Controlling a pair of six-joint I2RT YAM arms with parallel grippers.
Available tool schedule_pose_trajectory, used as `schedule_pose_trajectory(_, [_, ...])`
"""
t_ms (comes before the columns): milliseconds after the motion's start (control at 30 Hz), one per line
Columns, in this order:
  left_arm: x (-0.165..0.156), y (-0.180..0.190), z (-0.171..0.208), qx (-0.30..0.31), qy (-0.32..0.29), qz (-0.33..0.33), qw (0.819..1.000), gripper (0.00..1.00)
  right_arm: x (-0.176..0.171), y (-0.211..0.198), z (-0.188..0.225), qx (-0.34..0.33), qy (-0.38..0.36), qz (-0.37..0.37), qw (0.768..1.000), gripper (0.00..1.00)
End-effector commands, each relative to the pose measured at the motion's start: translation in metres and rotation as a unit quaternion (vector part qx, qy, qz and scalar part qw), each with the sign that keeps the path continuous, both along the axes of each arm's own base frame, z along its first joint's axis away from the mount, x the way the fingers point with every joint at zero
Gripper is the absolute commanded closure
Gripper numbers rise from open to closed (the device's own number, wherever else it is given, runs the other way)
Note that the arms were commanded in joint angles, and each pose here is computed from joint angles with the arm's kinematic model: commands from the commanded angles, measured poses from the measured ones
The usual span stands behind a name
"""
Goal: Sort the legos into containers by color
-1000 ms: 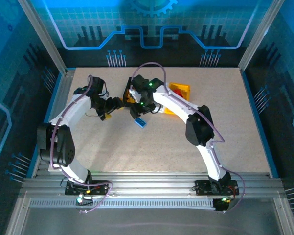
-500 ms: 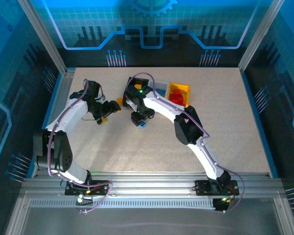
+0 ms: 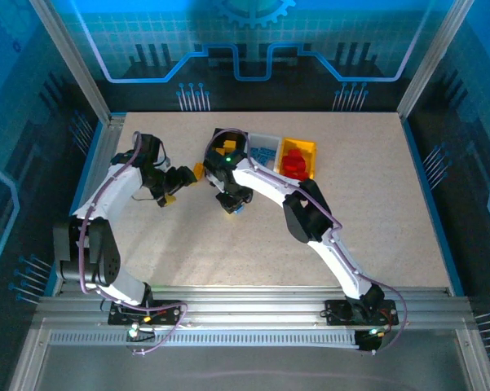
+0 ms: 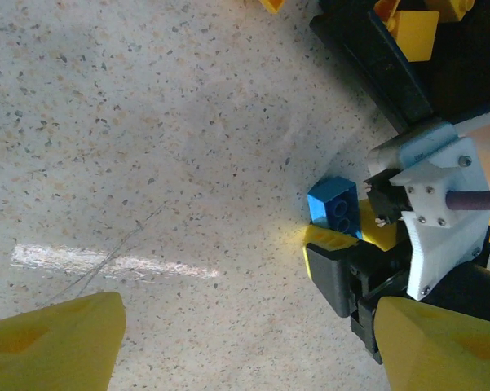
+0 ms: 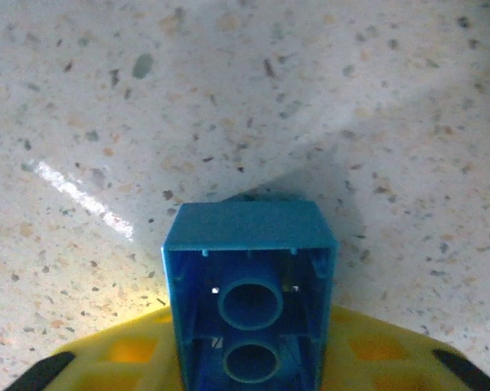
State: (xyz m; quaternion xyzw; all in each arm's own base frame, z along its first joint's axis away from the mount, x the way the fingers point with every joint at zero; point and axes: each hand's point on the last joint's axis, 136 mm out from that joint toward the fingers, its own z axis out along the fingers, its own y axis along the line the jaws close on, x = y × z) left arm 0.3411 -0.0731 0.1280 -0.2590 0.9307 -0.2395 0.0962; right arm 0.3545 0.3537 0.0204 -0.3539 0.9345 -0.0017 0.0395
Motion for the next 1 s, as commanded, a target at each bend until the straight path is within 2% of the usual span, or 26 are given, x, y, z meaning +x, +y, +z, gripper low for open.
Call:
schedule_pose_trajectory(0, [-0.005, -0.002, 0.002, -0.014, 0.002, -0.012, 1.0, 0.19, -0.005, -0.003, 0.014, -0.001, -0.009, 0.001, 1.0, 0.73])
schedule_pose_trajectory(133, [0.0, -0.002, 0.001, -0.012, 0.002, -0.012, 1.0, 0.19, 0.001, -0.006, 0.048, 0.043, -0.018, -0.031, 0.998, 0.76])
schedule_pose_trajectory(267, [0.003, 0.0, 0.002, -0.002, 0.002, -0.018, 1.0, 0.19, 0.017, -0.017, 0.089, 0.133, -0.003, -0.114, 0.984, 0.76])
schedule_pose_trajectory(367, [0.004, 0.003, 0.004, 0.01, 0.001, -0.024, 1.0, 0.19, 0.041, -0.035, 0.111, 0.215, 0.026, -0.207, 0.954, 0.76])
schedule_pose_trajectory(467, [0.005, 0.007, 0.006, 0.026, -0.002, -0.034, 0.999, 0.19, 0.066, -0.059, 0.118, 0.278, 0.052, -0.294, 0.913, 0.76])
schedule_pose_trajectory(567, [0.003, 0.011, 0.006, 0.049, 0.0, -0.052, 0.997, 0.19, 0.084, -0.085, 0.114, 0.278, 0.054, -0.343, 0.896, 0.76])
schedule_pose_trajectory(700, [-0.001, 0.013, 0.006, 0.089, 0.003, -0.083, 0.993, 0.18, 0.095, -0.102, 0.11, 0.264, 0.05, -0.36, 0.894, 0.76])
schedule_pose_trajectory(867, [-0.005, 0.009, 0.002, 0.143, 0.015, -0.139, 0.98, 0.13, 0.1, -0.108, 0.099, 0.26, 0.057, -0.372, 0.889, 0.76])
schedule_pose_trajectory(967, [-0.003, 0.003, 0.0, 0.154, 0.02, -0.158, 0.975, 0.09, 0.102, -0.106, 0.095, 0.261, 0.062, -0.375, 0.888, 0.75])
